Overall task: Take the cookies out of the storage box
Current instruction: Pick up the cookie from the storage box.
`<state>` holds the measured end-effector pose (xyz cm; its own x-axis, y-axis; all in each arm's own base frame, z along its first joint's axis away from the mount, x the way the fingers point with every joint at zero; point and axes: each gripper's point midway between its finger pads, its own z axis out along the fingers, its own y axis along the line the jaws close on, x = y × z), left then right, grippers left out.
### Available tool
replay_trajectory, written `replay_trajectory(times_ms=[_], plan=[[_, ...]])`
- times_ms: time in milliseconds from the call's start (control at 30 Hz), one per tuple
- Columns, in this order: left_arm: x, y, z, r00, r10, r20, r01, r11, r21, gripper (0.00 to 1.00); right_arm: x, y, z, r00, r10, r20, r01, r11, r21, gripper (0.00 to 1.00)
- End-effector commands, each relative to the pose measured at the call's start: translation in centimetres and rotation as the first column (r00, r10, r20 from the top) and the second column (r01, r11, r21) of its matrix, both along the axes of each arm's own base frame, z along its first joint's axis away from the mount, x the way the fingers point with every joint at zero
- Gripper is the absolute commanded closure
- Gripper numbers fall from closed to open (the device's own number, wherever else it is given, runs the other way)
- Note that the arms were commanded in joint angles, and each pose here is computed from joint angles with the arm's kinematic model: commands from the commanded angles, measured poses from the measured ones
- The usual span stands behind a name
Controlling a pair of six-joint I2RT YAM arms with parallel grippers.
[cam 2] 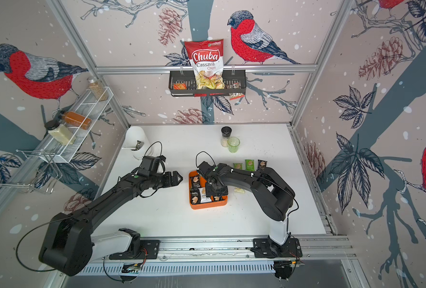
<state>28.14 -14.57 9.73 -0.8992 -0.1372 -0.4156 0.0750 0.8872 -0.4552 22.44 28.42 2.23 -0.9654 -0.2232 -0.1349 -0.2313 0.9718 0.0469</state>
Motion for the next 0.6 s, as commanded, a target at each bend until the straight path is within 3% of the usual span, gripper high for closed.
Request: replay_trajectory(times_ms=[0, 233, 433, 567], plan=[[-0.1, 0.4, -0.2, 1.000, -0.003, 0.000, 0.003, 1.000, 0.025, 0.04, 0.5, 0.0, -0.2, 1.000, 0.018, 0.007, -0.018, 1.000, -0.014, 0.35], [0.0, 0.6, -0.1, 1.000, -0.001, 0.006, 0.001, 1.000, 0.030, 0.04, 1.1, 0.1, -0.9, 1.000, 0.019, 0.002, -0.019, 0.999, -0.027, 0.39], [0.1, 0.7, 0.0, 1.000, 0.002, 0.007, -0.002, 1.000, 0.031, 0.04, 1.6, 0.1, -0.6, 1.000, 0.019, 0.015, -0.019, 0.999, -0.037, 0.52], [0.1, 0.8, -0.2, 1.000, 0.002, 0.008, -0.002, 0.999, 0.039, 0.04, 2.2, 0.3, 0.3, 0.999, 0.016, 0.037, -0.015, 0.999, -0.031, 0.55]])
